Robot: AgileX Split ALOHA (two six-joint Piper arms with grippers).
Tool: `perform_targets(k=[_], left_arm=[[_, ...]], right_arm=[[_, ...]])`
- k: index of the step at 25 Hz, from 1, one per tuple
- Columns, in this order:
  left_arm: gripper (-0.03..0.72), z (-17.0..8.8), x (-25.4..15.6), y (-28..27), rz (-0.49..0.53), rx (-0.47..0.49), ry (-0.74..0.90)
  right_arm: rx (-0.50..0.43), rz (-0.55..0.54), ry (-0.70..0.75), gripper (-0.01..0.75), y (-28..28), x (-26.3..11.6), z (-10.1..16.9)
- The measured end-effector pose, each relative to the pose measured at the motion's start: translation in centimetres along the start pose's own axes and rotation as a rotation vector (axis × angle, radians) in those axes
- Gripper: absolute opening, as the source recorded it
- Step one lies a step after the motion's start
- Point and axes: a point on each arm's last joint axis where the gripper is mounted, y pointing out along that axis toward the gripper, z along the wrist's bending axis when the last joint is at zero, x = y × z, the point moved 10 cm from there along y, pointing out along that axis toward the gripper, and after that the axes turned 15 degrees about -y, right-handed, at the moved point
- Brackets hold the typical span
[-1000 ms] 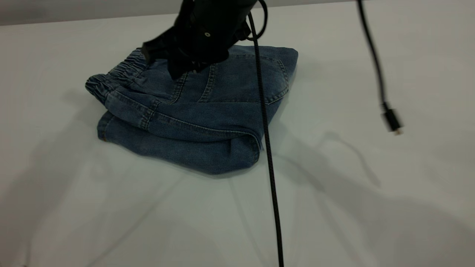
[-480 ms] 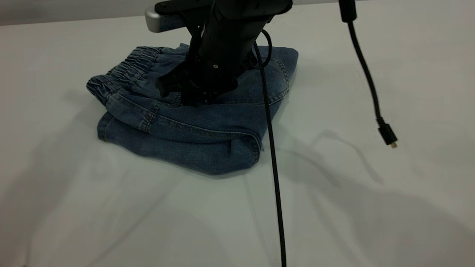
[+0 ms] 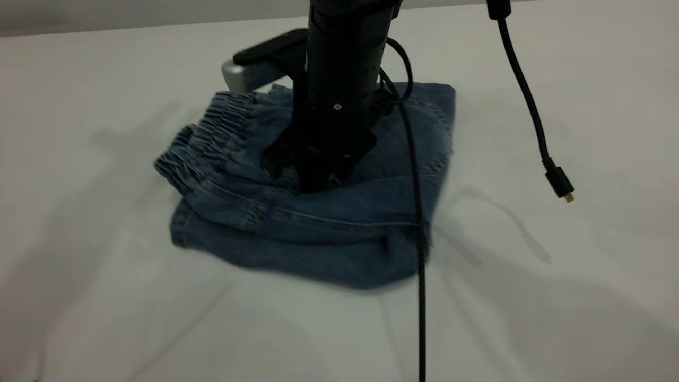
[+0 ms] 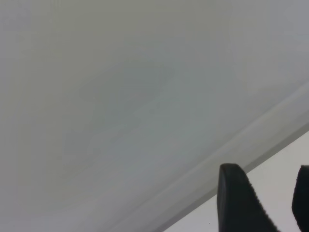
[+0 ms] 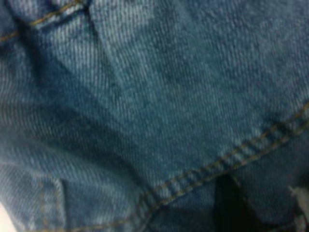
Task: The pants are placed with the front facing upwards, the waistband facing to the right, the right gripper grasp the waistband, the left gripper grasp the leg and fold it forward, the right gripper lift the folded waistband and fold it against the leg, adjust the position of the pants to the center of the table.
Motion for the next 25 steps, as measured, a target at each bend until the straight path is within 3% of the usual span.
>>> perform_targets(k=[7, 13, 20, 25], left_arm=[[0.29, 0.0, 0.0, 0.0, 0.0, 0.0, 0.0], [0.29, 0.0, 0.0, 0.0, 0.001, 0.0, 0.0], [0.29, 0.0, 0.0, 0.0, 0.001, 0.0, 0.0], [0.29, 0.0, 0.3, -0.4, -0.01, 0.002, 0.0]], right_arm=[[0.003, 0.154, -0.041, 0.241, -0.6, -2.9, 0.0], [-0.014, 0.216, -0.063, 0.241, -0.9, -3.9, -0.4], [-0.053, 0.078, -0.067, 0.239, -6.6, -0.3, -0.8], [-0.059, 0.025, -0.035, 0.239, -12.4, 0.4, -0.4]])
